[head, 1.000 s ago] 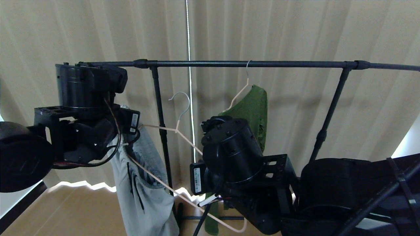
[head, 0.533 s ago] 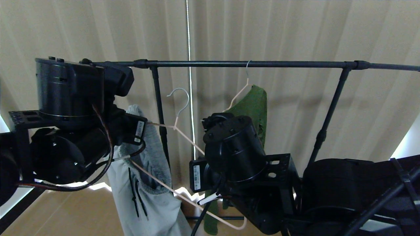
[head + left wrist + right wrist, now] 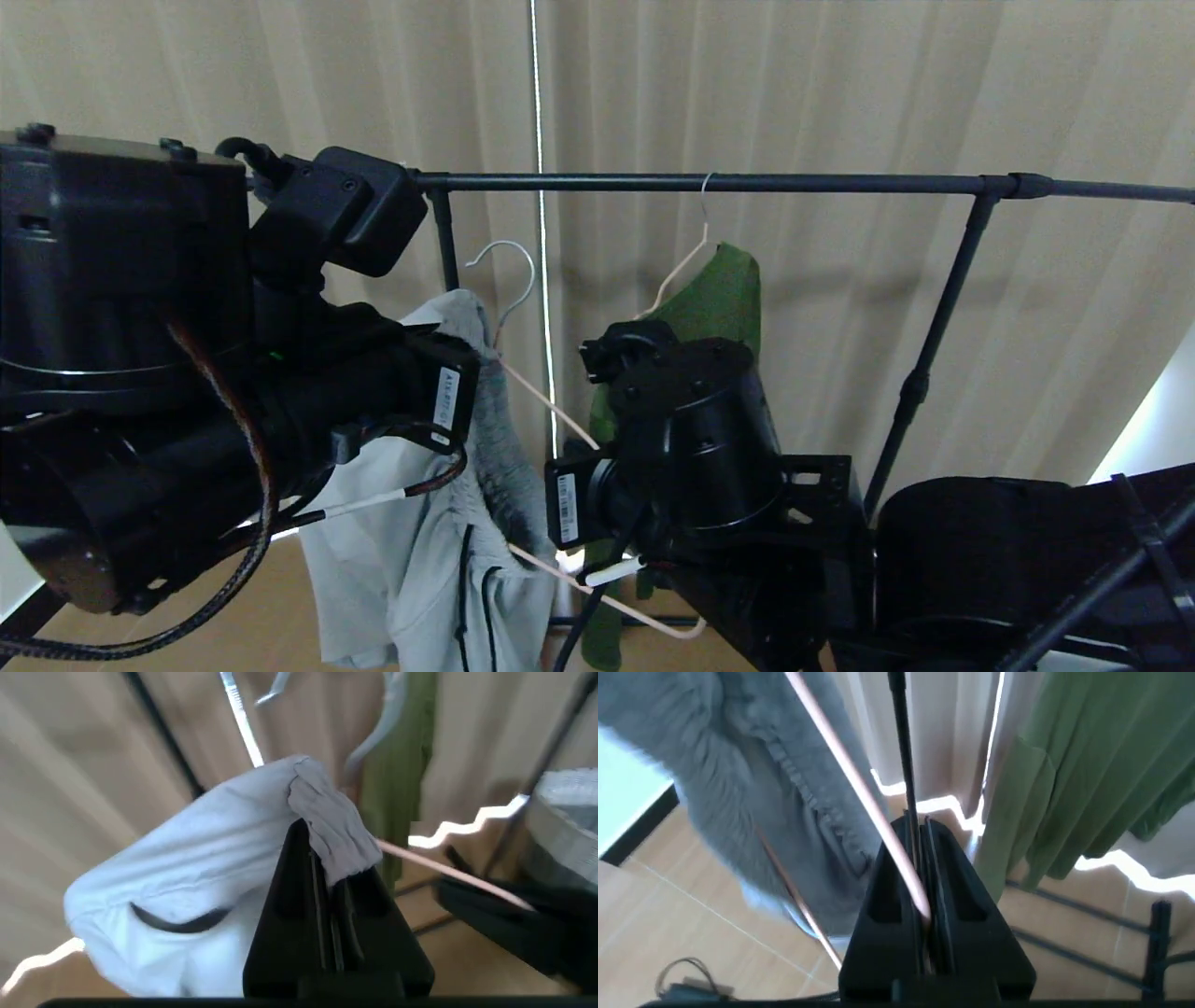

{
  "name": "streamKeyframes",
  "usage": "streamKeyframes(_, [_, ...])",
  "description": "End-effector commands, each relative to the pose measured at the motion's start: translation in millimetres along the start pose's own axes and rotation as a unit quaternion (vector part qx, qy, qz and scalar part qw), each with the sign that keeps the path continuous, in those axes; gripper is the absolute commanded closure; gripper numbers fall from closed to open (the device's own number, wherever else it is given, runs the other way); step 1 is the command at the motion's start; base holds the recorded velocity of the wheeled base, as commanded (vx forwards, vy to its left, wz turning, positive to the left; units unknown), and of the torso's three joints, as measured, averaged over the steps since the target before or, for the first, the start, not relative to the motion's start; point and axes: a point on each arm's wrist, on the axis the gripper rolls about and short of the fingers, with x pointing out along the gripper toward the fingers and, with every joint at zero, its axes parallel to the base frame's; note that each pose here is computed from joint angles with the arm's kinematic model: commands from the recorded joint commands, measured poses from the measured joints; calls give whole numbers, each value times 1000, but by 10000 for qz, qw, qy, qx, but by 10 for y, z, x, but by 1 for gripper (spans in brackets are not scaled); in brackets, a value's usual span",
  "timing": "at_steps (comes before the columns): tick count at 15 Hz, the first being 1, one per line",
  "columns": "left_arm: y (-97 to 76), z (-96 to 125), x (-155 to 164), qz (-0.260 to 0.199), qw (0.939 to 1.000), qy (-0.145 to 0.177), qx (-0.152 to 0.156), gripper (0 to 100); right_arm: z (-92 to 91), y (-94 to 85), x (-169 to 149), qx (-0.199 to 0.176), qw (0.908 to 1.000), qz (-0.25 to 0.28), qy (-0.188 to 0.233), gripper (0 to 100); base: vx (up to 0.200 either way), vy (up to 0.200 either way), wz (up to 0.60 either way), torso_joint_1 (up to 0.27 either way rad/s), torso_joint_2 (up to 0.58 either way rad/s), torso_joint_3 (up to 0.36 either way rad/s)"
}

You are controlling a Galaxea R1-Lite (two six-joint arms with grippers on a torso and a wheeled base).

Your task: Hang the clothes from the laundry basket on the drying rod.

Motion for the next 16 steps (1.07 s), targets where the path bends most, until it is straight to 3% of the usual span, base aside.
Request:
streamKeyframes(1, [34,-1,-42,1,10000,-41,74,100,-18,-223,-105,-140,9997,-58,-206,100,0,0,0,0,0,0])
streamKeyframes(4, [29,-14,-42,-16,10000,-23,94,100,-33,-331,-140,-227,9990,-53,-372,100,0,0,0,0,0,0])
streamKeyframes(5, [2,-110,-33,-229,9995,99,174,100,4,-448,-226,-253,9977,132,-619,100,0,0,0,0,0,0])
streamKeyframes(10, [-41,-109,-167,-922,9949,-65,400,100,51,-475,-310,-142,9952,480,-838,100,0,0,0,0,0,0])
streamKeyframes(12, [-45,-152,-166,-928,9940,-24,585,100,76,-477,-335,-194,9946,492,-894,100,0,0,0,0,0,0])
streamKeyframes(13, [-44,-168,-178,-945,9937,-14,600,0,107,-494,-397,-173,9940,513,-954,100,0,0,0,0,0,0])
streamKeyframes(16, [-45,-171,-206,-971,9933,-38,633,0,169,-518,-495,-124,9924,628,-1049,100,0,0,0,0,0,0])
